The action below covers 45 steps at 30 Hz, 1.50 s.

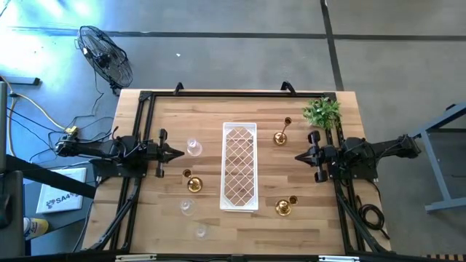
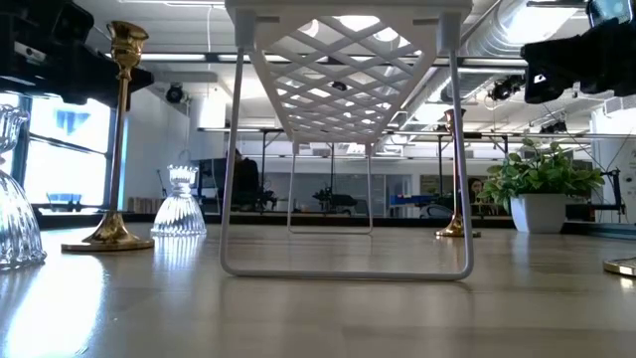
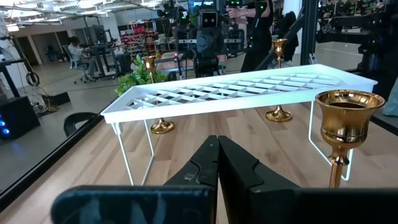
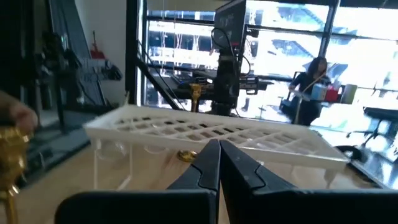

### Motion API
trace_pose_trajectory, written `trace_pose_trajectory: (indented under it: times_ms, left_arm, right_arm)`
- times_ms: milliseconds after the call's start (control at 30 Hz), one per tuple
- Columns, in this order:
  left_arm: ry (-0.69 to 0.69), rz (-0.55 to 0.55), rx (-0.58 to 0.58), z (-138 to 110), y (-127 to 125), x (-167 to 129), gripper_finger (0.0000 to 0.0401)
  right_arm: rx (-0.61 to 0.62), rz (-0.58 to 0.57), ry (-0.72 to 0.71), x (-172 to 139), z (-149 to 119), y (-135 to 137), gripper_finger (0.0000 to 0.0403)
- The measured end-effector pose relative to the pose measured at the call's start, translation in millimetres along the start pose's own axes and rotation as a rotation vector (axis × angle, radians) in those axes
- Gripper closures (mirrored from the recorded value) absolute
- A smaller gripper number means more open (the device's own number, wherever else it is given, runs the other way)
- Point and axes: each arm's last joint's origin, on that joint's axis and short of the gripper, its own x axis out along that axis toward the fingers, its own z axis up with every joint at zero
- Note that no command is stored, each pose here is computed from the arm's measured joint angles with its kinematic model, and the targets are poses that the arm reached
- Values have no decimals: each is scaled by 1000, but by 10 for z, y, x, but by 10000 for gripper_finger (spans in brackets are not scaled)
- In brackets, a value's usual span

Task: Pick & Place candle stick holders
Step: Put the top gold candle holder on the shelf

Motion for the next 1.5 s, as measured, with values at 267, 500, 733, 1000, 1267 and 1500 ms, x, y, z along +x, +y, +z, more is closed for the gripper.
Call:
trace_pose_trajectory:
  times_ms: [267,500,733,1000,1267,1500]
  left_arm:
    - [0,0,0,0,0,0,400]
    - [0,0,0,-1,0,0,400]
    - [0,0,0,-1,0,0,400]
    - [0,0,0,0,0,0,400]
    - [0,0,0,-1,0,0,400]
    - [1,0,0,-1,0,0,400]
  right_arm:
    - [143,-122,17,-2,-19,-34,402]
    - [115,-198,52,-7,-53,-53,402]
    - [85,-313,59,-15,-56,-86,334]
    - [116,-472,81,-21,-83,-125,191]
    - [138,-505,181,35,-187,-121,109]
    - [136,-600,279,71,-299,-132,100]
